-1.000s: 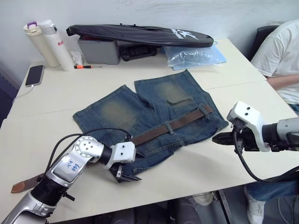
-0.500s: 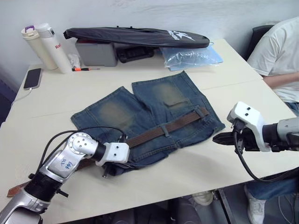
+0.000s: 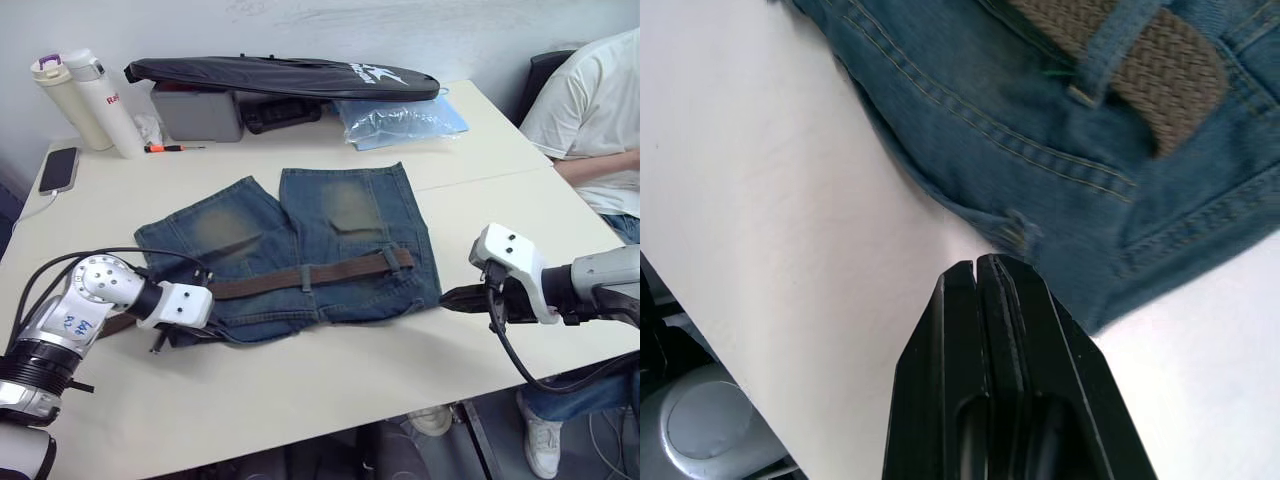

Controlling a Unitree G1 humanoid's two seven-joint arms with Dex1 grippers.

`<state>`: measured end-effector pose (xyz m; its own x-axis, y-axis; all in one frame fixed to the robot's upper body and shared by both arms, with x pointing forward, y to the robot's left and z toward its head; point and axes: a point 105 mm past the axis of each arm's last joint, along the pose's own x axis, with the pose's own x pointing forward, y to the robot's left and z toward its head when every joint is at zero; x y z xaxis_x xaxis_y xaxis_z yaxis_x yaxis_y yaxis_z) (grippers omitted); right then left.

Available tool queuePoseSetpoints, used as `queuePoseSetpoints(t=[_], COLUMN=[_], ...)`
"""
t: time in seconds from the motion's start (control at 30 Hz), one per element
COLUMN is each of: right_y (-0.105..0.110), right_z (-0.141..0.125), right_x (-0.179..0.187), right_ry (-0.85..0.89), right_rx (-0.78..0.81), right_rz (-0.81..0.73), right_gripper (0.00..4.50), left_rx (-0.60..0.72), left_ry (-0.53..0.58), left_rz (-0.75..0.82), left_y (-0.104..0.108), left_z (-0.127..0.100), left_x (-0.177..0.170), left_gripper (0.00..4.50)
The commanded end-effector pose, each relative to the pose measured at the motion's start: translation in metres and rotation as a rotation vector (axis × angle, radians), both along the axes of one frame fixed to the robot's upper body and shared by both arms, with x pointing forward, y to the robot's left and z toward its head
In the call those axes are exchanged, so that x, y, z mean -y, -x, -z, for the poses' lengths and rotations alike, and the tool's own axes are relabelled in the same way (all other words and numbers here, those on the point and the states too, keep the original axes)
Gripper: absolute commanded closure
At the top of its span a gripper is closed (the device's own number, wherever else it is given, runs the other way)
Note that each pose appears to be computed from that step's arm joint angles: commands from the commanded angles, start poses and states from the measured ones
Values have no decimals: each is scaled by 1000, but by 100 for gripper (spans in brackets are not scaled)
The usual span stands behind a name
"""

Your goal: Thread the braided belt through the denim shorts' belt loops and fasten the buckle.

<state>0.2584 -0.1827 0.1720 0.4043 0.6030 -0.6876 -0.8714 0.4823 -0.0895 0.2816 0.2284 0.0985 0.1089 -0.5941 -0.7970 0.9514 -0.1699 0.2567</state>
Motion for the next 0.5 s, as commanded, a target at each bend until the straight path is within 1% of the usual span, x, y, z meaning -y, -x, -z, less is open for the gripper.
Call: queuePoseSetpoints(t=[0.03, 0.13, 0.2, 0.23, 0.27, 0.33, 0.37, 0.47, 0.5], right_y=[-5, -6, -10, -11, -14, -20, -21, -24, -27], right_z=[-4, -1, -1, -2, -4, -7, -7, -9, -10], right_x=[-10, -16, -21, -23, -25, -26, -26, -25, -24], right_ry=[-26, -50, -79, -98, -123, -149, -151, -160, -173], right_rx=[32, 19, 11, 9, 14, 24, 19, 14, 21], right_rz=[-50, -77, -84, -92, -90, -79, -86, -93, -84], right_gripper=[450, 450, 450, 450, 418, 350, 307, 151, 95], left_rx=[-12, -6, -57, -104, -131, -172, -176, -192, -175], left_ry=[-68, -46, 43, 91, 128, 190, 238, 338, 377], left_rz=[-71, -114, -169, -197, -218, -260, -294, -370, -419], left_y=[4, 7, 13, 19, 23, 29, 29, 30, 27], left_z=[-2, -2, -3, -4, -6, -13, -21, -39, -48], left_x=[-26, -29, -23, -19, -17, -13, -12, -11, -15], left_gripper=[446, 446, 446, 350, 315, 227, 182, 41, 0])
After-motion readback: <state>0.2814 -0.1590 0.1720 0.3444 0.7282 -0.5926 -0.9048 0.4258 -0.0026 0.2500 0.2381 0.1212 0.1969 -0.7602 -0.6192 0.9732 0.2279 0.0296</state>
